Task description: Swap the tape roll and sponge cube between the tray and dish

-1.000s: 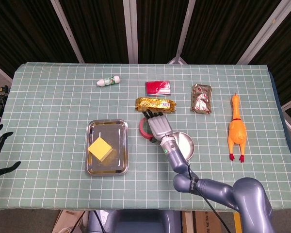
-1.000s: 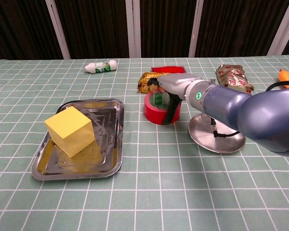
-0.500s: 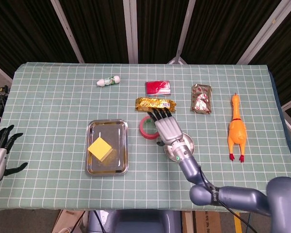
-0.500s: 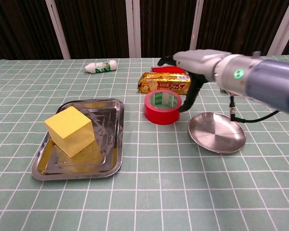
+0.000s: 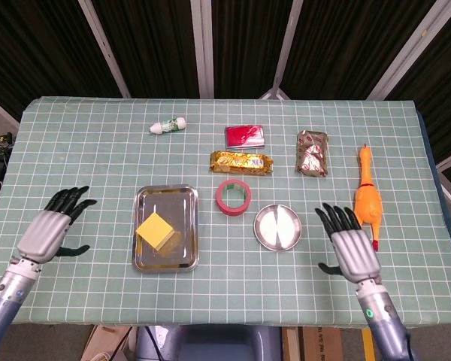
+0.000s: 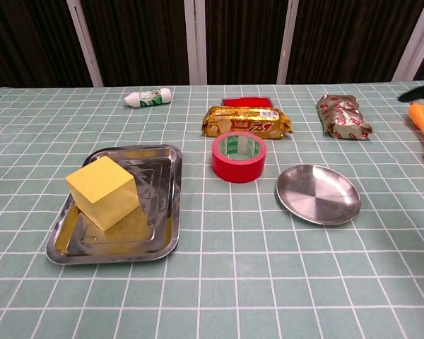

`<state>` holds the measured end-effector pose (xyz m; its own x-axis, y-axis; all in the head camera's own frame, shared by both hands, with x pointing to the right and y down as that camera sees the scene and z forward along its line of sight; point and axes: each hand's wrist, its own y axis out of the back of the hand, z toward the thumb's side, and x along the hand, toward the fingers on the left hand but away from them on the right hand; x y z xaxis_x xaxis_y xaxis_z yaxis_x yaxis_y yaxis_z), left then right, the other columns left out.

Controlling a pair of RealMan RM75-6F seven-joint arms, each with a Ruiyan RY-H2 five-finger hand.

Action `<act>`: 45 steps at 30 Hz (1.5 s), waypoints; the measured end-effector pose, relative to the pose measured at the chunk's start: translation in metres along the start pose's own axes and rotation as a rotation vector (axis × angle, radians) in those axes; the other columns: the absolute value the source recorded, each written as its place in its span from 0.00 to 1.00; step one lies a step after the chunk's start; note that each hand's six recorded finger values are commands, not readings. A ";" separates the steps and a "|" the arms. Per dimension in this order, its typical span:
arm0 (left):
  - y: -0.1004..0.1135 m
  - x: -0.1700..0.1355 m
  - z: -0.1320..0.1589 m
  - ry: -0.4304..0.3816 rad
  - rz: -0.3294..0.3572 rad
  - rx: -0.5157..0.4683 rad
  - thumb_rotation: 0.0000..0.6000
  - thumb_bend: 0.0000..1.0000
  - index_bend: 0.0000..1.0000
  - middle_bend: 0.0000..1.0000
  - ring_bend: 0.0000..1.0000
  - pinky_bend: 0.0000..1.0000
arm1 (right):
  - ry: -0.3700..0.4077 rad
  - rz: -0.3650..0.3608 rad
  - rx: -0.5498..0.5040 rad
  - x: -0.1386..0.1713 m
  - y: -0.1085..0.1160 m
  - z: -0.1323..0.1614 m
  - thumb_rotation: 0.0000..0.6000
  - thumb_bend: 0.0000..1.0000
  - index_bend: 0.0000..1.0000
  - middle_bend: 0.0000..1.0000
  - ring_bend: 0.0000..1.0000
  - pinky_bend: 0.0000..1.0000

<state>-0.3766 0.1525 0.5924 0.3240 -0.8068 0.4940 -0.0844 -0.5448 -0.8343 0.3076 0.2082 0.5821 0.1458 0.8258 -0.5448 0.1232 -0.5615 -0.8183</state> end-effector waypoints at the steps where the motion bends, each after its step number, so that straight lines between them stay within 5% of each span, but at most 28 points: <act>1: 0.000 0.006 0.005 -0.019 -0.014 -0.001 1.00 0.00 0.19 0.00 0.00 0.05 | -0.020 0.000 -0.017 0.008 -0.004 -0.010 1.00 0.03 0.00 0.00 0.00 0.00; 7: -0.006 0.041 0.042 -0.131 -0.119 0.029 1.00 0.00 0.18 0.00 0.00 0.05 | -0.100 -0.021 -0.056 0.038 -0.018 -0.055 1.00 0.03 0.00 0.00 0.00 0.00; 23: -0.072 0.089 0.099 -0.255 -0.242 0.087 1.00 0.00 0.18 0.00 0.00 0.05 | -0.126 -0.056 -0.038 0.041 -0.017 -0.063 1.00 0.03 0.00 0.00 0.00 0.00; 27: -0.092 0.095 0.108 -0.284 -0.273 0.115 1.00 0.16 0.20 0.04 0.03 0.19 | -0.133 -0.067 -0.052 0.042 -0.014 -0.065 1.00 0.03 0.00 0.00 0.00 0.00; 30: -0.102 0.096 0.115 -0.308 -0.298 0.138 1.00 0.35 0.27 0.18 0.19 0.37 | -0.134 -0.074 -0.068 0.042 -0.012 -0.065 1.00 0.03 0.00 0.00 0.00 0.00; 35: -0.099 0.098 0.119 -0.329 -0.258 0.175 1.00 0.46 0.36 0.30 0.32 0.50 | -0.130 -0.083 -0.103 0.042 -0.012 -0.064 1.00 0.03 0.00 0.00 0.00 0.00; 45: -0.074 0.098 0.134 -0.365 -0.143 0.133 1.00 0.47 0.39 0.32 0.32 0.50 | -0.139 -0.078 -0.134 0.038 -0.016 -0.067 1.00 0.03 0.00 0.00 0.00 0.00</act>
<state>-0.2126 0.1444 0.6697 0.6385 -0.5782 0.5079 0.1002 -0.5918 -0.7998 0.3767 0.2453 0.5862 -0.0054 0.8612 -0.5082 0.2595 -0.4896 -0.8324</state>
